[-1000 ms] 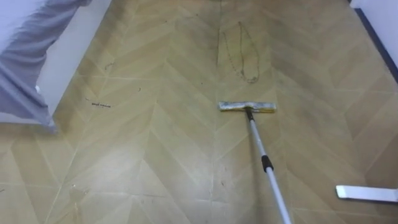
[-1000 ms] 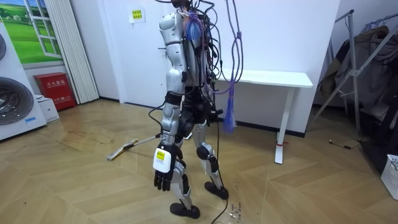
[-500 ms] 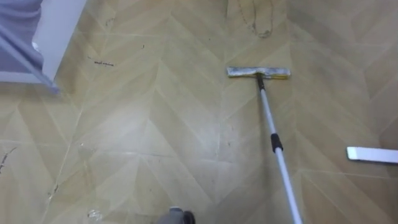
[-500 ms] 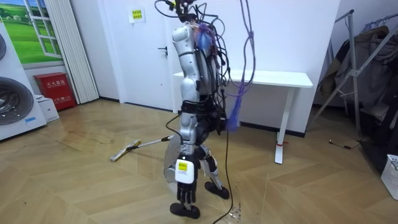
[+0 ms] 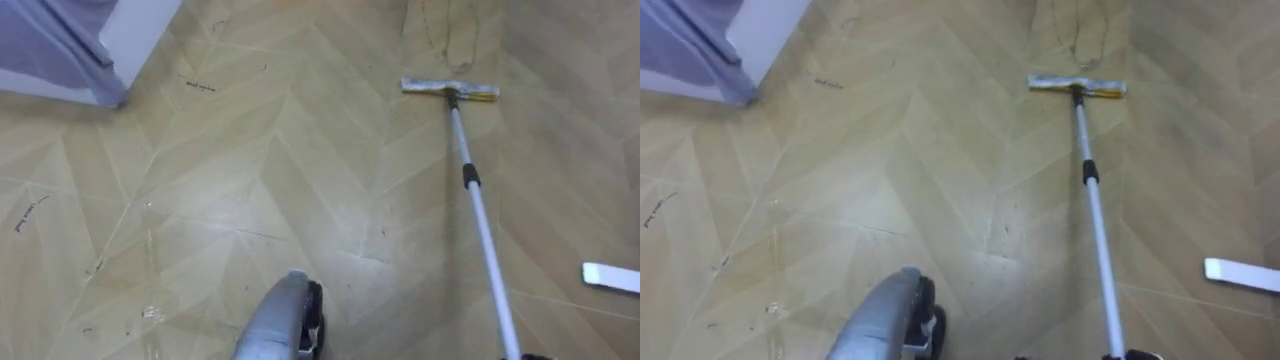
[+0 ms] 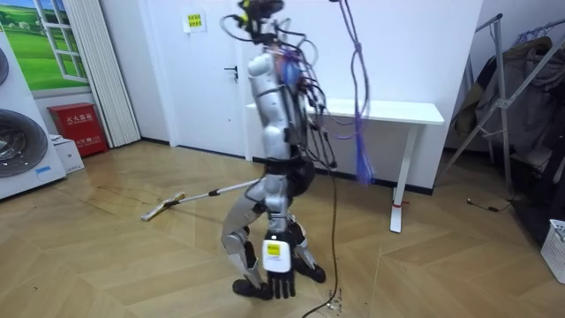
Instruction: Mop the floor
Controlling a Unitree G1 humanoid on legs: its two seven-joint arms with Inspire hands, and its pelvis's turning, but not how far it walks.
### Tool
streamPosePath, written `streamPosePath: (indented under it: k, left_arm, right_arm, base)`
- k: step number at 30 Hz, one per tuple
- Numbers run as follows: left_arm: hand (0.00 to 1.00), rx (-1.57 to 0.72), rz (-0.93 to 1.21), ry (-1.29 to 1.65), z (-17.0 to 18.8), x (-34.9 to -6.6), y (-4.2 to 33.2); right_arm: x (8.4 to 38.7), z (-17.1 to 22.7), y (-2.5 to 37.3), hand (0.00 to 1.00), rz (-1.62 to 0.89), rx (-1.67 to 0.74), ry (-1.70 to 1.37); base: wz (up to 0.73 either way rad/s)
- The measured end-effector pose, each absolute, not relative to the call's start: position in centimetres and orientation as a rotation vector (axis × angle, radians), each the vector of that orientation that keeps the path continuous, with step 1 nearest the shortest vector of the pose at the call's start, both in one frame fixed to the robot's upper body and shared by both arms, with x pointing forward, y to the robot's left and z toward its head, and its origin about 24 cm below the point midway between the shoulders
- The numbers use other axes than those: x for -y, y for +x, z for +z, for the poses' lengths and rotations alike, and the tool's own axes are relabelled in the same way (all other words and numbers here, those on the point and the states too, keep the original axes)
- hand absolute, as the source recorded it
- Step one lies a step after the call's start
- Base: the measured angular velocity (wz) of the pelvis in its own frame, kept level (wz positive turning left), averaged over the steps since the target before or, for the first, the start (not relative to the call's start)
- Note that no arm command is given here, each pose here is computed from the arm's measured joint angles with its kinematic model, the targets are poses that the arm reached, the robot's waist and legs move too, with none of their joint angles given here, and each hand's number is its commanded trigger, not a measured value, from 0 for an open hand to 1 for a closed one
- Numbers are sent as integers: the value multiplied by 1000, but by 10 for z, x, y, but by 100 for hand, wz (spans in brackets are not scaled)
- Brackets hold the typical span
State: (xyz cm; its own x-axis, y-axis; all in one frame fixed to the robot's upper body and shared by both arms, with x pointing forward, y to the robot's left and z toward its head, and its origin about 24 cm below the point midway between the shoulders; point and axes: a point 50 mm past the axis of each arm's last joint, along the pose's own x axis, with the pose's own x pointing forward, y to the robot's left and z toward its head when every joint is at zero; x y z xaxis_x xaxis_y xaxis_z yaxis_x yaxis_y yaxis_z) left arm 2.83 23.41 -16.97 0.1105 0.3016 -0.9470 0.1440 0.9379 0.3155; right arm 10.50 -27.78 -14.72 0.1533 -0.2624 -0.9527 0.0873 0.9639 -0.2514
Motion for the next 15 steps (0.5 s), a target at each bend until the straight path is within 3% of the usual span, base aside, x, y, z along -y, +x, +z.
streamPosePath:
  k: [4, 7, 15]
  left_arm:
    - [0, -1413, 129, 378, -168, -234, 42]
    - [0, -1323, 149, 382, -164, -233, 57]
    - [0, -1309, 143, 405, -166, -220, 59]
  right_arm:
    - [299, -150, 41, 100, -310, -1546, -180]
    - [297, -153, 5, 100, -323, -1641, -191]
    - [273, -161, 3, 100, -313, -1675, -197]
  base:
    - [33]
    - [-11]
    - [-2]
